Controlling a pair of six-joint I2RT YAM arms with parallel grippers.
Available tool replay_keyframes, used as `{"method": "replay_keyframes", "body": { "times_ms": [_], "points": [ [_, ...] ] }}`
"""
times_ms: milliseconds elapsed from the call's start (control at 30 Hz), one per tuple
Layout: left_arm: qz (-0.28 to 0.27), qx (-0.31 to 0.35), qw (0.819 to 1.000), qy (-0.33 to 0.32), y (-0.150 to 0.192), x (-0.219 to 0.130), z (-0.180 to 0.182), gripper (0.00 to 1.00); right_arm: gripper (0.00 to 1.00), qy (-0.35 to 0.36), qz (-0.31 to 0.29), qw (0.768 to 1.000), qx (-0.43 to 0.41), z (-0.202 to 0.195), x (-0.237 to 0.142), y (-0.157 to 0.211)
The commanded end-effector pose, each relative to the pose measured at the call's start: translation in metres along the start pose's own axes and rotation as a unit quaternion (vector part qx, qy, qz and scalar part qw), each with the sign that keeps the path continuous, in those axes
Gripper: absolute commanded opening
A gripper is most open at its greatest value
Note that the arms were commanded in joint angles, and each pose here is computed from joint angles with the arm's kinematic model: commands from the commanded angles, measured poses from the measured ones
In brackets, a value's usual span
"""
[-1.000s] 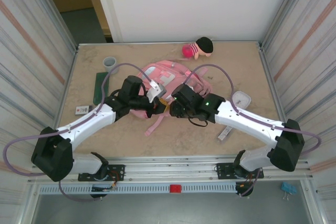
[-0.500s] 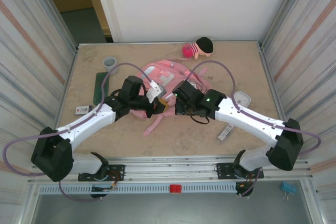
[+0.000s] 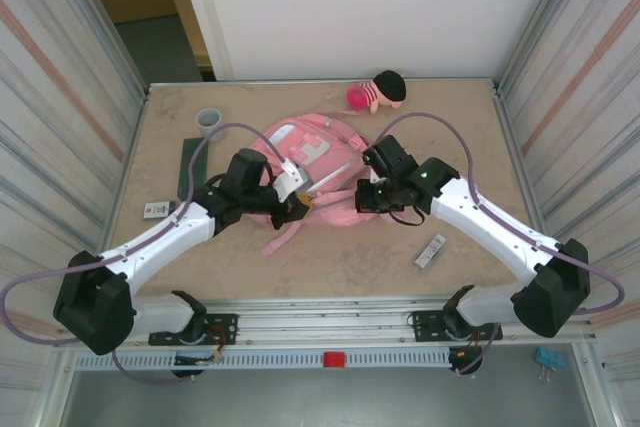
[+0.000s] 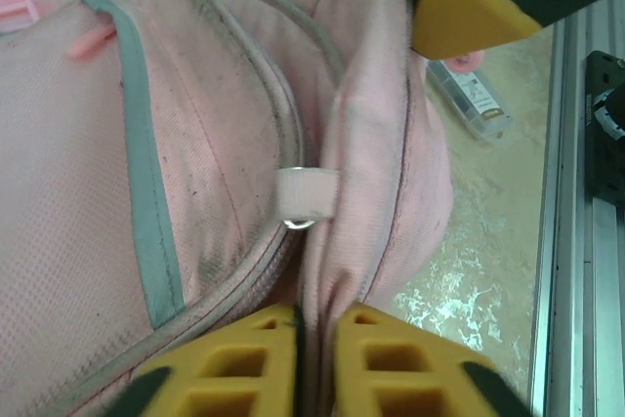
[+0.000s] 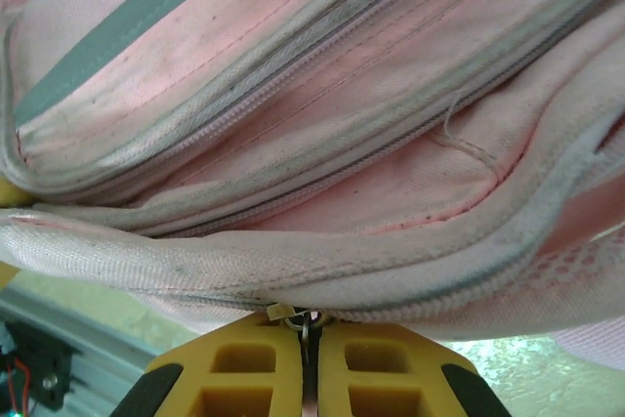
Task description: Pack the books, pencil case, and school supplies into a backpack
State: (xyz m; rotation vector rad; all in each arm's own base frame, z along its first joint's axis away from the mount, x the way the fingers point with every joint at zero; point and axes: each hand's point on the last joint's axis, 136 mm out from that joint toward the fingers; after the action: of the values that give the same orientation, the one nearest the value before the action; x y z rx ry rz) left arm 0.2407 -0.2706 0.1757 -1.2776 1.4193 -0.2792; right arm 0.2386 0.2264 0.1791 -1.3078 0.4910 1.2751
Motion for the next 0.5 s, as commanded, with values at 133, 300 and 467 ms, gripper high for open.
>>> {"method": "replay_keyframes", "body": {
  "times_ms": [133, 300, 467],
  "points": [
    [-0.072, -0.235, 0.964, -0.098, -0.016, -0.037, 0.025, 0.66, 0.0, -0.053, 0.026, 0.997, -0.039, 0.017, 0.011, 0.013],
    [-0.081, -0.397, 0.889, -0.213, 0.032, -0.055, 0.06, 0.73, 0.0, -0.066, 0.043, 0.995, -0.061, 0.033, 0.023, 0.027],
    [-0.085, -0.503, 0.828, -0.233, 0.079, -0.048, 0.088, 0.73, 0.0, -0.073, 0.056, 0.993, -0.071, 0.048, 0.033, 0.041]
  ]
}}
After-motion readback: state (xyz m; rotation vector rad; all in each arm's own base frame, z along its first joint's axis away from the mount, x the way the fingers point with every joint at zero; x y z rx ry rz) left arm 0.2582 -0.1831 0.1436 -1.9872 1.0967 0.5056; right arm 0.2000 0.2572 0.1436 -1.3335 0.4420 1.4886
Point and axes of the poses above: each hand's point on the last joint's axis, 136 mm out from that joint toward the fingers, its own x axis out along the fingers, its own z axis along the line the jaws close on, y = z × x, and after that the axes turned 12 degrees about -x, right-handed
